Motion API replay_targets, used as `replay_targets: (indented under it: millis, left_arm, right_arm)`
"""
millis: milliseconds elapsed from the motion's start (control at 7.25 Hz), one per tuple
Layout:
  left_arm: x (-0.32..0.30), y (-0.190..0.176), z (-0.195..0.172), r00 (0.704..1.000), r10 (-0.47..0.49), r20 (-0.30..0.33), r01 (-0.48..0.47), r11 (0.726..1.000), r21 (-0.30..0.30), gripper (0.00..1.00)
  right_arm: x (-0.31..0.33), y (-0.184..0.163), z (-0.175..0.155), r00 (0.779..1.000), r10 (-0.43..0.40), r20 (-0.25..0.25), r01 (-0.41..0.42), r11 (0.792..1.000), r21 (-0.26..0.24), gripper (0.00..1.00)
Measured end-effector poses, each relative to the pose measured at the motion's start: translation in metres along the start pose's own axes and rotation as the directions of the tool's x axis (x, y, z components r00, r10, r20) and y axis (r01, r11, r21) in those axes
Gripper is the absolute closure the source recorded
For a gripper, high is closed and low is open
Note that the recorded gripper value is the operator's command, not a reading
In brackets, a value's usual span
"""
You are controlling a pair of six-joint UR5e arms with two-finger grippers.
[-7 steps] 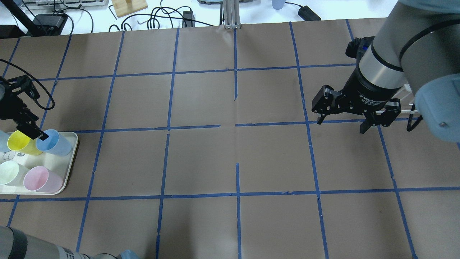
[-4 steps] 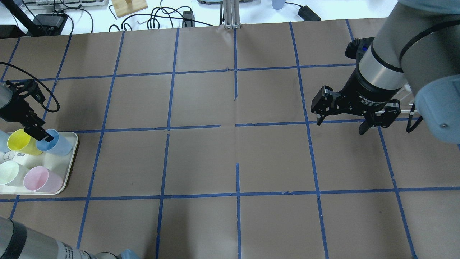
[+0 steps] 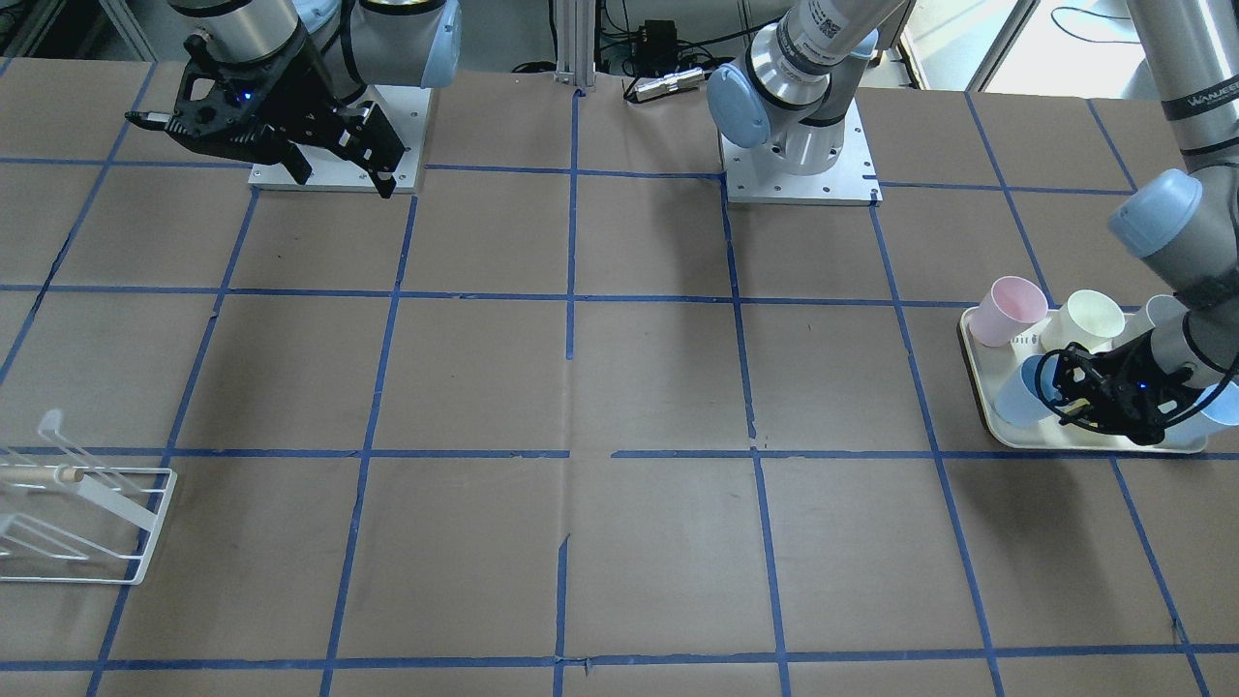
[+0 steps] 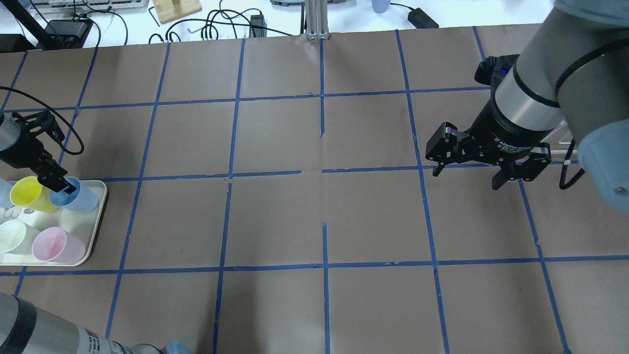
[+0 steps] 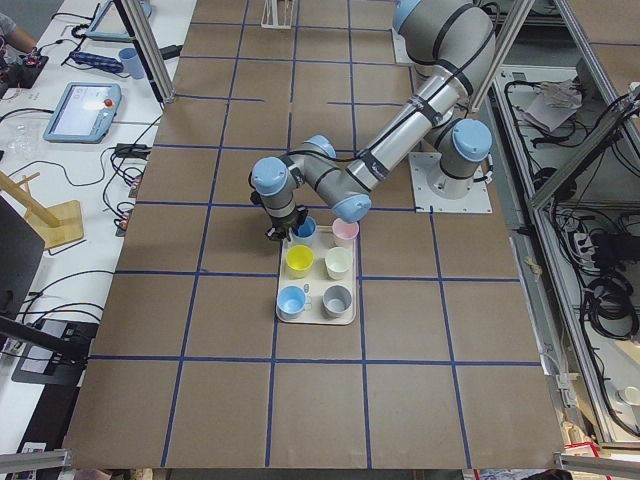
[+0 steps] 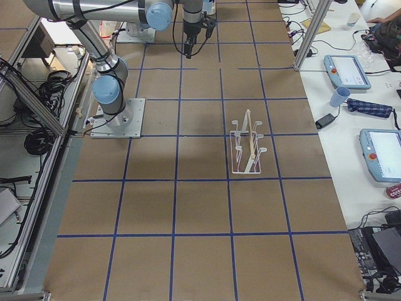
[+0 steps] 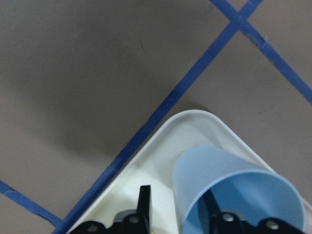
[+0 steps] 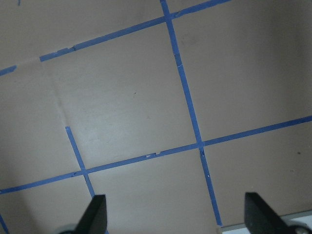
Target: Transfer IKEA cup to right arm and place on rack
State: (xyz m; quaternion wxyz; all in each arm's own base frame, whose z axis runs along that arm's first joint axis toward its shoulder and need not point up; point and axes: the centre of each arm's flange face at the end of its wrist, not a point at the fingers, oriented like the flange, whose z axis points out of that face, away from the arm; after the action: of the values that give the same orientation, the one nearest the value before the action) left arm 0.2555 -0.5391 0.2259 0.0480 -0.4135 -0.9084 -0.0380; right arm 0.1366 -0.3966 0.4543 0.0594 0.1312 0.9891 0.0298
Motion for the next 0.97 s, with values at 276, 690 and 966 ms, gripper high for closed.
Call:
replay_targets:
  millis: [276,690,966]
  left_arm:
    - [0.003,0.000,-0.006,1.000,-0.011,-0.007,0.011,1.000,-0.001,1.00]
    - [0.013,-0.005,-0.057,0.992,-0.083,-0.091,0.082,0.997,-0.011,1.00]
    - [0.047,-0.031,-0.120,0.963,-0.218,-0.159,0.221,0.975,0.002,1.00]
  right_arm:
    - [-0.001,0.000,-0.002,1.000,0.000,0.011,0.000,1.000,0.002,0.00]
    - [-0.019,0.003,-0.012,0.978,-0.005,0.210,0.010,1.000,-0.021,0.00]
    - [-0.043,0.003,-0.028,0.884,-0.009,0.467,0.030,0.999,-0.038,0.00]
